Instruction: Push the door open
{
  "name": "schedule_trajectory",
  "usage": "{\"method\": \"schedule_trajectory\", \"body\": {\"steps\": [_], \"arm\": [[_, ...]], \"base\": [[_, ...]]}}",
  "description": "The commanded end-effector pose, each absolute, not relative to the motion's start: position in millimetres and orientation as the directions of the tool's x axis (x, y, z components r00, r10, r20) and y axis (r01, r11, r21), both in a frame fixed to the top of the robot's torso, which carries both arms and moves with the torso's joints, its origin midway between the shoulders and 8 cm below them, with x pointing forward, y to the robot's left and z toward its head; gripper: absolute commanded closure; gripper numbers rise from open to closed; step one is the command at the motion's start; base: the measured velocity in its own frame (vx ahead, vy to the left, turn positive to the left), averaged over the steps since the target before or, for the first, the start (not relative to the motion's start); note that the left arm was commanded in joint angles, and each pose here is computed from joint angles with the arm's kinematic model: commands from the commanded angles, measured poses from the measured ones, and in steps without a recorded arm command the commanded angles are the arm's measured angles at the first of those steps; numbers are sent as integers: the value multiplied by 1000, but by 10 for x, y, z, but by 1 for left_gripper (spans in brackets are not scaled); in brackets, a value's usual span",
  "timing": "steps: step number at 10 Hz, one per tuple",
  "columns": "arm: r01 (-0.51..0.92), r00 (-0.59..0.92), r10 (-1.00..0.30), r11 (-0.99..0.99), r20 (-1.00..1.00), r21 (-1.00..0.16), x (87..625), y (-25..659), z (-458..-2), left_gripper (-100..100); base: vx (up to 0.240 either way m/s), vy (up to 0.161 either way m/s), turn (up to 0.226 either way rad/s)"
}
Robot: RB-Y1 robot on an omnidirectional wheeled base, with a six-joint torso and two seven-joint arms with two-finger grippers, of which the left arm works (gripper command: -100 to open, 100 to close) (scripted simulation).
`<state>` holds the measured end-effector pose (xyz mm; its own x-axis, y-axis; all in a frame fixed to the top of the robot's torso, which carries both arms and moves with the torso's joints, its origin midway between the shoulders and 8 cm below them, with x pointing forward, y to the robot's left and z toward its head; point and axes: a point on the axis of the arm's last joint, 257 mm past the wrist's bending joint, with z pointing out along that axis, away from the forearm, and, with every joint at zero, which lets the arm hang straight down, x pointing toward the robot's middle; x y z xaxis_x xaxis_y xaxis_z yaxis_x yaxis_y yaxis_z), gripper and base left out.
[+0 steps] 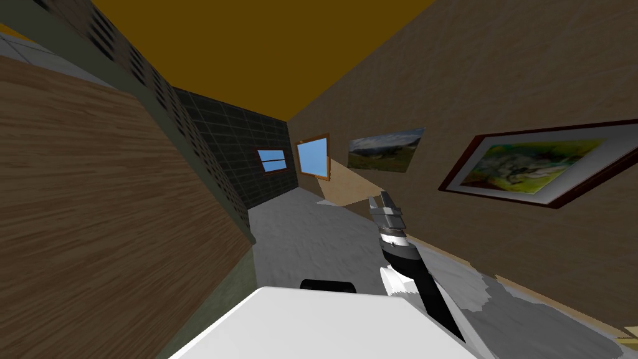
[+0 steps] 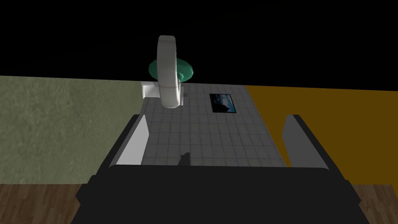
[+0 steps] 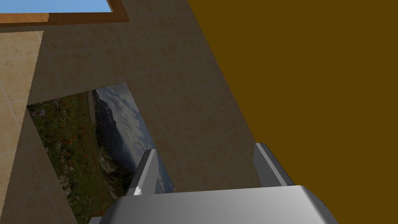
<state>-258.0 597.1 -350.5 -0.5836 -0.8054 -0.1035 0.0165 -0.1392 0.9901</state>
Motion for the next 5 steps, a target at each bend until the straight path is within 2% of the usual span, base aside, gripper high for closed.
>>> {"method": "schedule_trajectory", "body": {"steps": [1, 5], "arm": [[17, -583, -805, -139, -104, 990, -2580, 5969, -3504, -100], [17, -582, -806, -141, -105, 990, -2585, 5958, -3507, -100]], "base": [[5, 30, -66], [0, 3, -2]]}}
